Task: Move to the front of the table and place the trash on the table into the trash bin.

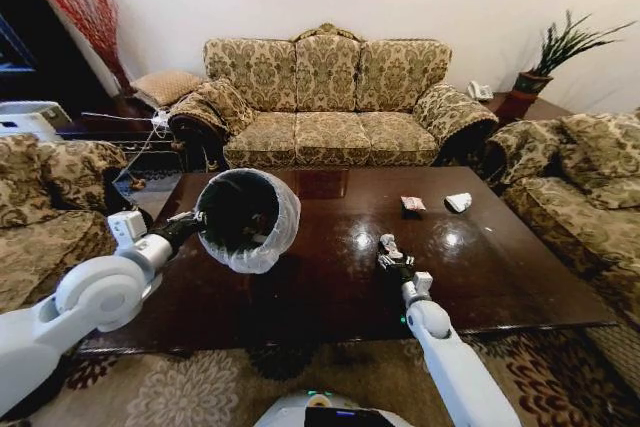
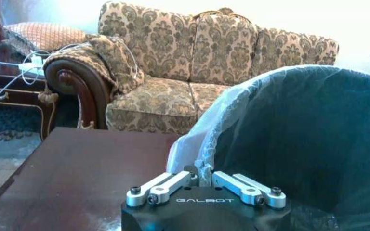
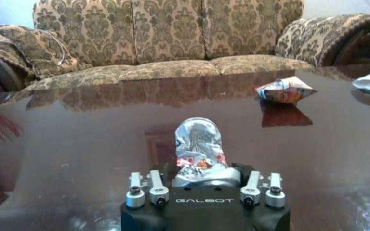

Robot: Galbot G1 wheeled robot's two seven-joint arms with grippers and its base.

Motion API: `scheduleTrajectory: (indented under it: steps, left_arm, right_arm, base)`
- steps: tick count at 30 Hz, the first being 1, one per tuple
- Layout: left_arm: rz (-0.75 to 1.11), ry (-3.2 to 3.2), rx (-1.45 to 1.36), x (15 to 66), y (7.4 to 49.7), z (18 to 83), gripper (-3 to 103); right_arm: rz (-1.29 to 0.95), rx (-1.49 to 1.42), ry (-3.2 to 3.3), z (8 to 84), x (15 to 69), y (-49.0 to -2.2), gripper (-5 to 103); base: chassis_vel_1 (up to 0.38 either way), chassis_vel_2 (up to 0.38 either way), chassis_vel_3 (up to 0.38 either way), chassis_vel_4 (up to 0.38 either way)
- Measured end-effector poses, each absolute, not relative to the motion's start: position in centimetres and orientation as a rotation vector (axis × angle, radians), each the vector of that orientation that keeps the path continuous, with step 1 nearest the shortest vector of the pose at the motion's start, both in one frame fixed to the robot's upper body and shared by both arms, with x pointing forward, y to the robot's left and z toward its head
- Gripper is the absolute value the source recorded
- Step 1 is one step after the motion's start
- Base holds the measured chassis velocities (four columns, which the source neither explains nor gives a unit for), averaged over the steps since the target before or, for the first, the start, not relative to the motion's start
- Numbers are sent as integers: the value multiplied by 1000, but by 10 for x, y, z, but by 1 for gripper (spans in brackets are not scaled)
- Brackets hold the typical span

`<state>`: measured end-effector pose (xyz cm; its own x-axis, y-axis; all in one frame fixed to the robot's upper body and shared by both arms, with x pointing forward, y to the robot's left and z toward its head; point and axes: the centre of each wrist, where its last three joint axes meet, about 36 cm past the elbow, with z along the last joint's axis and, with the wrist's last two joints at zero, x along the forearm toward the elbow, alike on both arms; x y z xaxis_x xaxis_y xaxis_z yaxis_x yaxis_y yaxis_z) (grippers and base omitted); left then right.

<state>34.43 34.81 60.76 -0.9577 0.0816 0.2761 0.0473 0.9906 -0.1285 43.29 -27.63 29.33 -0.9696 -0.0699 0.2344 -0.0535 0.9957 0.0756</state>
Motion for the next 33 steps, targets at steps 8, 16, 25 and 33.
scheduleTrajectory:
  steps: [8,16,25,33]
  left_arm:
    - [177,-2852,-89,344,349,606,0]
    - [165,-2852,-76,346,351,607,0]
    - [109,-2809,-124,344,341,604,0]
    - [83,-2804,-186,340,327,615,0]
  right_arm:
    - [-113,79,-2900,294,433,-277,50]
    - [-288,261,-3194,373,418,-248,50]
    - [-614,1343,-3124,564,331,-136,50]
    - [-350,1523,-2993,543,356,-77,50]
  base:
    - [0,0,0,0]
    - [0,0,0,0]
    - [0,0,0,0]
    - [0,0,0,0]
